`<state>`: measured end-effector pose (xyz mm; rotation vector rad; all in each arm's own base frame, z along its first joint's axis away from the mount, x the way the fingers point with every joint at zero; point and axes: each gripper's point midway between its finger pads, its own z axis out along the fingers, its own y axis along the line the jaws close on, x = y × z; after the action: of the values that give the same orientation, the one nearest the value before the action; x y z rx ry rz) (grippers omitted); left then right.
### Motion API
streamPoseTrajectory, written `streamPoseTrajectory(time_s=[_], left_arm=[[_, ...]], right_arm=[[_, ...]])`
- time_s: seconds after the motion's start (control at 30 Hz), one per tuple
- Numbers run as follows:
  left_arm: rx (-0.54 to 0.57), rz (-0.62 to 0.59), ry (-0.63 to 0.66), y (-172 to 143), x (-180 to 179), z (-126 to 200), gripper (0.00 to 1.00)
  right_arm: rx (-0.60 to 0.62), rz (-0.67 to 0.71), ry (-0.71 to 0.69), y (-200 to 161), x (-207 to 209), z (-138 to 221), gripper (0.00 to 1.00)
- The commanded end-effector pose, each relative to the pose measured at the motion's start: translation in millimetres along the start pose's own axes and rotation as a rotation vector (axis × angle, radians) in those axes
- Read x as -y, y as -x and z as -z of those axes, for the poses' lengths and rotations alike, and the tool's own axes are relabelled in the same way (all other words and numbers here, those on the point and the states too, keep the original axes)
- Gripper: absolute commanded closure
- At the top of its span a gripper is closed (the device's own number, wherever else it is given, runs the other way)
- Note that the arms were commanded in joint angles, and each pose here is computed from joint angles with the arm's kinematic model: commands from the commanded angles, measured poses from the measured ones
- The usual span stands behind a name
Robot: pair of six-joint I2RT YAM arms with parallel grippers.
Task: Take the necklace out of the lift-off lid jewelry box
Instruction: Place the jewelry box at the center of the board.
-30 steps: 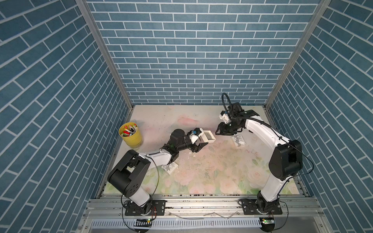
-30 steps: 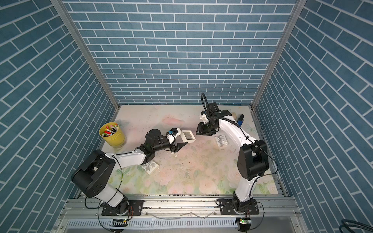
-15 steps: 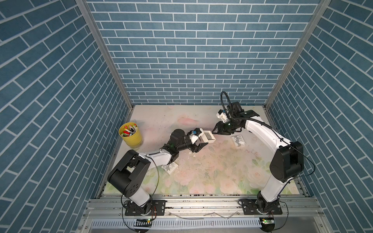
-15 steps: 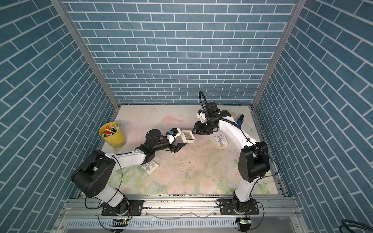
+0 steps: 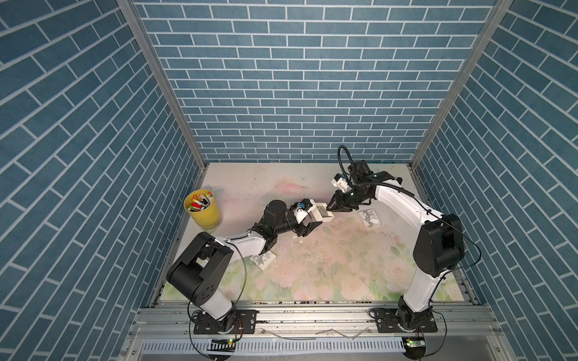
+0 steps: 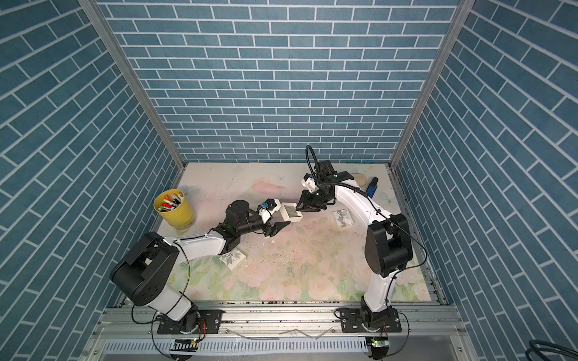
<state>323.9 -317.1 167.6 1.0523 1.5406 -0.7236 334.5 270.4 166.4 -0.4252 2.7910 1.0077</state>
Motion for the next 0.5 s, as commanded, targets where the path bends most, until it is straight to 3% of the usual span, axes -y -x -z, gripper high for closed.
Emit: streamPoseTrajectory(time_s=[0.0, 0.33, 0.47], left_arm=[[0.032, -0.028, 0.001, 17.3, -1.5, 2.5, 0.48], [0.034, -0.031, -0.002, 14.3, 0.1, 2.5, 0.46], [0.033, -0.034, 0.001, 12.2, 0.0, 2.6, 0.42]], right_arm=[[-0.023, -0.002, 0.027, -1.1, -5.8, -3.5, 0.75], [-0.031, -0.006, 0.036, -1.4, -6.2, -5.6, 1.0], [-0.033, -0.01, 0.035, -1.6, -5.6, -6.2, 1.0]])
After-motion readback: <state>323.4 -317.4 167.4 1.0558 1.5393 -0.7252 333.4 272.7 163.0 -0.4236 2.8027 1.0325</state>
